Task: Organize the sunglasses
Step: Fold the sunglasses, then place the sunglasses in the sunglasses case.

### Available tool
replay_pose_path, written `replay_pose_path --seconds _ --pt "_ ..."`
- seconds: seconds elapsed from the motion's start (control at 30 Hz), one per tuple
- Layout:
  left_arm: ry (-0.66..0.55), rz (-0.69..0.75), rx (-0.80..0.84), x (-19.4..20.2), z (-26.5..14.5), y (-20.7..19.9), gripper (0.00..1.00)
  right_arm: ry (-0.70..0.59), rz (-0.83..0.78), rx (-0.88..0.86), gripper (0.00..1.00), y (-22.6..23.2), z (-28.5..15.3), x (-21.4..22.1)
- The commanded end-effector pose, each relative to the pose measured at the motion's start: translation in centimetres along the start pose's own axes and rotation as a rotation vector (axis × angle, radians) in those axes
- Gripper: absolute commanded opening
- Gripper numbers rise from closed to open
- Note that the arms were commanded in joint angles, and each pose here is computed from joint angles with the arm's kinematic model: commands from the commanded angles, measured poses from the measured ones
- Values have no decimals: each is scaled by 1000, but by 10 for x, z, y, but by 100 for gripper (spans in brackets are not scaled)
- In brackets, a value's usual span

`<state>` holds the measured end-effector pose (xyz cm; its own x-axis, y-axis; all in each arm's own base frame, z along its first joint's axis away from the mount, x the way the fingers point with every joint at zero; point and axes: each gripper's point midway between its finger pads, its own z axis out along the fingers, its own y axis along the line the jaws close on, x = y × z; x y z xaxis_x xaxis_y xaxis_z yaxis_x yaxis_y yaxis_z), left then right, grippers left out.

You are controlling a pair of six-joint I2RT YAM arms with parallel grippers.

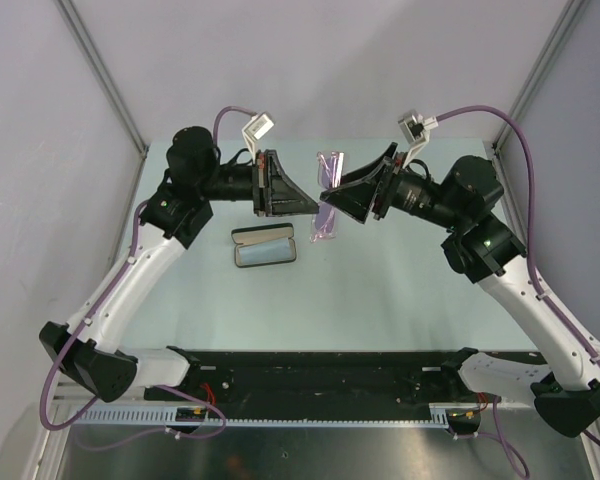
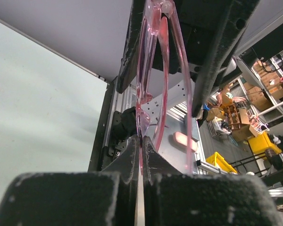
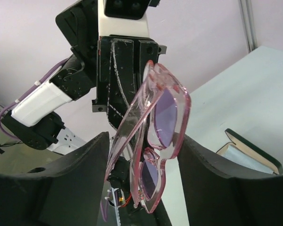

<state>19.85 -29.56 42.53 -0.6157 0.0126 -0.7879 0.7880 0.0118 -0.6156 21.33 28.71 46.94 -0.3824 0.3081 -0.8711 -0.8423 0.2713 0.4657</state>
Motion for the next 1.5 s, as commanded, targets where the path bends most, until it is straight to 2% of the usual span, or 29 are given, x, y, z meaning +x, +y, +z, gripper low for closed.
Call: replay_pose_path --seconds 0.0,0.1,0.17,0.27,0.3,0.4,0.5,0.63,0.77,0.83,1.03,1.2,1.47 --pt "-16 50 57 -13 -7 -30 0 -17 -24 23 53 -5 2 -3" --pt "-11 38 63 -13 -7 -31 0 -21 -31 32 45 -7 2 -4" --pt "-6 32 67 -11 -7 -31 0 -24 -24 48 46 -10 3 -3" --pt "-5 18 61 -11 -6 -28 1 -32 -19 74 69 -13 1 -5" --pt "-9 15 55 -12 -5 -26 0 -34 -21 76 80 -12 0 -5" --pt "-18 11 40 -13 -4 -21 1 -57 -37 78 89 -9 -4 -12" --pt "-39 9 14 -18 -5 -16 0 -89 -34 110 90 -9 -11 -20" --pt "-66 2 -20 -26 -7 -7 0 -182 -6 247 87 -29 -30 -40" --pt "-82 -16 -52 -29 -8 6 1 -272 -44 256 86 -20 -49 -57" --pt "-74 -43 -52 -27 -6 11 1 -259 -34 257 84 -23 -48 -55" --pt "-73 -20 -30 -30 -9 -2 0 -111 42 268 68 -50 -26 -18" --pt "-85 -21 -50 -30 -9 3 1 -93 67 285 56 -64 -20 -13" --pt "-88 -27 -59 -28 -9 5 0 -95 20 155 56 -44 -9 -19"
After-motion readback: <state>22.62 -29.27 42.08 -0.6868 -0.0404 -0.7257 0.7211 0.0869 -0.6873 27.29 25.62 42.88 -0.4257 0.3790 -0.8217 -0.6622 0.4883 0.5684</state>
